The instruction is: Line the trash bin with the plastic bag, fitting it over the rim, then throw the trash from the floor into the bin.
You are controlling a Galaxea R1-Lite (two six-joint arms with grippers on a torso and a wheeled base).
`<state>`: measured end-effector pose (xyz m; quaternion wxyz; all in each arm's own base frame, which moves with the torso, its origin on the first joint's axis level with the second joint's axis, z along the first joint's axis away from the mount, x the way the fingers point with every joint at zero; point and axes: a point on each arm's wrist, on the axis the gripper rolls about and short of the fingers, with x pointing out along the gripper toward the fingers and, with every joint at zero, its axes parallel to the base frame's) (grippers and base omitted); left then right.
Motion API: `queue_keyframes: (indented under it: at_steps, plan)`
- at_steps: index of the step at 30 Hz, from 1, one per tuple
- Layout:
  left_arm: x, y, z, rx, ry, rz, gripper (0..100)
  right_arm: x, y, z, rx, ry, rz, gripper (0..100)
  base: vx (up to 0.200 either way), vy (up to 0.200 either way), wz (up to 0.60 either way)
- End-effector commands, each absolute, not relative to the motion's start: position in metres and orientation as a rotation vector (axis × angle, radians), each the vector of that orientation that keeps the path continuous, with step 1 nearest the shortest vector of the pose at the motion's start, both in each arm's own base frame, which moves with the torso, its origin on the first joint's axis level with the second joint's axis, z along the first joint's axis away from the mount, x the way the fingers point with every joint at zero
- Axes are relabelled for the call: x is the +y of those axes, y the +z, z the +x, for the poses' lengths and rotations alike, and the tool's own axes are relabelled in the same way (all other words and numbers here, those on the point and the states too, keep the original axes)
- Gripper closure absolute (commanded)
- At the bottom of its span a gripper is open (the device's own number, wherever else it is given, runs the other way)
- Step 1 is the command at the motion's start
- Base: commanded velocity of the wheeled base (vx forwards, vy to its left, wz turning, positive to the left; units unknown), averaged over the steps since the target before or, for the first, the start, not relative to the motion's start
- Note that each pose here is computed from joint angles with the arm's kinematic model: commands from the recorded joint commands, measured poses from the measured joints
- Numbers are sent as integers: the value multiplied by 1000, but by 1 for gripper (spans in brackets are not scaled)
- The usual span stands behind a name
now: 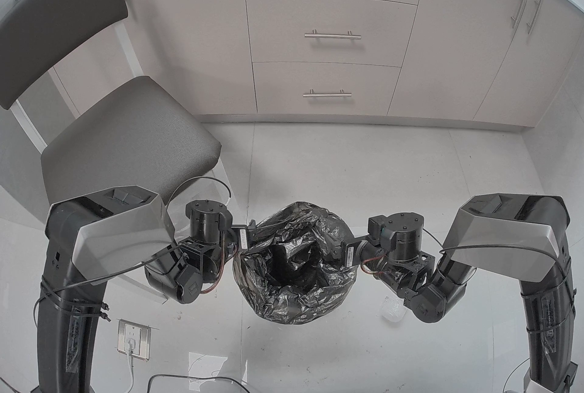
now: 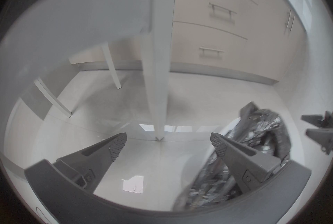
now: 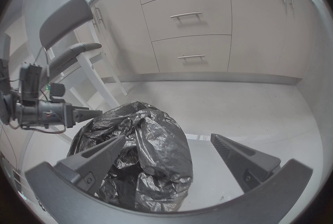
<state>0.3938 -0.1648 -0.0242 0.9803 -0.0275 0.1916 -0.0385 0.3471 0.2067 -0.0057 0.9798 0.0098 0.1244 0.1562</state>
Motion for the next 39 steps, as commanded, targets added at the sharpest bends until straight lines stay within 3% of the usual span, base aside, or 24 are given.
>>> queue_keyframes:
  at_steps: [1, 10, 19, 39]
  plan:
    - [-183, 12, 374, 335, -138, -92, 0, 213, 11, 355, 205, 327, 37, 0, 0, 0, 0]
    - [-217, 15, 353, 327, -240, -37, 0, 210, -2, 359, 223, 310, 51, 0, 0, 0, 0]
    - [-217, -15, 374, 344, -236, 114, 0, 210, -3, 359, 226, 309, 52, 0, 0, 0, 0]
    - [-211, -16, 409, 396, -186, 135, 0, 212, -4, 358, 227, 315, 53, 0, 0, 0, 0]
